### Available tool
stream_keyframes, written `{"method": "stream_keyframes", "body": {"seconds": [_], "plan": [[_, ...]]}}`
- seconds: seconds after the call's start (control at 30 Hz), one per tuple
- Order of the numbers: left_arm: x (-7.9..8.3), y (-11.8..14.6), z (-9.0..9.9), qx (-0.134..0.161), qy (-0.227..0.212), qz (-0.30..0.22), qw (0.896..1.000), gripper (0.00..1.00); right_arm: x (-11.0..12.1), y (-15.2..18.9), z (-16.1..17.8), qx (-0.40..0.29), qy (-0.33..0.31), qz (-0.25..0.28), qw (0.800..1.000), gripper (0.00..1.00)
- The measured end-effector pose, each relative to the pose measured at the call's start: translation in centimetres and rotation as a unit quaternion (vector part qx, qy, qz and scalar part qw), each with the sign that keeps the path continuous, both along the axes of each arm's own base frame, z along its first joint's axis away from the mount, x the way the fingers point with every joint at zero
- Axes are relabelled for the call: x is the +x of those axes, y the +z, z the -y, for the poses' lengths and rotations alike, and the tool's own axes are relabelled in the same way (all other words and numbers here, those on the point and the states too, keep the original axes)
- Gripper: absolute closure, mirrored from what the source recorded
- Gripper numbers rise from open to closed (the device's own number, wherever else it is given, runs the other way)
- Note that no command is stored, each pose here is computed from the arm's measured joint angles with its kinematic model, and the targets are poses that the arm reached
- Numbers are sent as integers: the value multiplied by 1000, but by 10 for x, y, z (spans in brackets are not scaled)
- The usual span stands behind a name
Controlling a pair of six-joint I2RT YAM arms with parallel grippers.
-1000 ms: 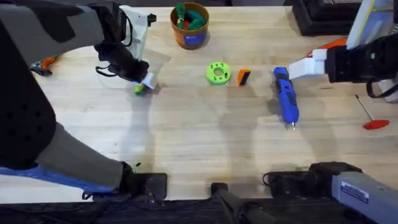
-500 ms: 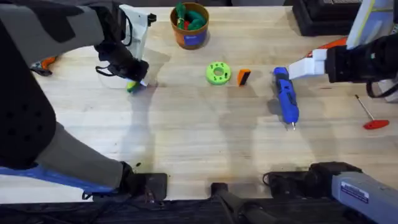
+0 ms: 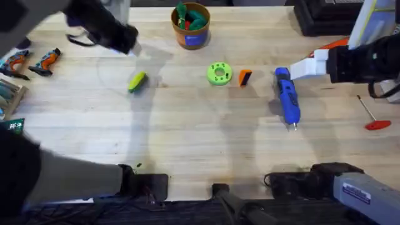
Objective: Pick up the gripper from the table and insert it into the empty holder that is missing its gripper. Then pick up a screw, insert it into the mounting hole, and use the screwdriver to tighten it. Finally, clean up the table by picking up the vegetable and placing it into the bucket.
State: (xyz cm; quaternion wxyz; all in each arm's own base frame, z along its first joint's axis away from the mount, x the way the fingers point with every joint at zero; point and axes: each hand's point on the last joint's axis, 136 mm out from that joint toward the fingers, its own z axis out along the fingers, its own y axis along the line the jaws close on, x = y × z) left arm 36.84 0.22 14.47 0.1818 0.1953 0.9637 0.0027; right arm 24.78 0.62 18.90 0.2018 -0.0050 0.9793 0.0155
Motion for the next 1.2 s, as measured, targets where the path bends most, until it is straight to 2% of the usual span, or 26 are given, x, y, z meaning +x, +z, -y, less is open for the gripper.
{"method": "stream_keyframes", "body": {"seconds": [0.13, 0.3, 0.47, 0.63, 0.83, 0.9, 1.2], "plan": [[-7, 47, 1, 2, 0, 63, 998, 997, 0, 0, 0, 0, 0, 0, 1000, 19], [-24, 87, 1, 4, 0, 116, 993, 997, 0, 0, 0, 0, 0, 0, 1000, 18], [-39, 116, 2, 3, 5, 157, 988, 997, -1, -1, 0, 0, 0, -3, 1000, 19], [-47, 131, 2, 2, 7, 181, 983, 992, -1, -1, 0, 0, 0, -3, 1000, 19], [-46, 132, 2, 2, 8, 183, 983, 75, -1, -1, 0, 0, 0, -3, 1000, 19], [-46, 132, 2, 1, 10, 184, 983, 20, -1, -1, 0, 0, 0, -3, 1000, 18], [-44, 134, 2, 1, 10, 190, 982, 15, -1, -1, 0, 0, 0, -3, 1000, 19]]}}
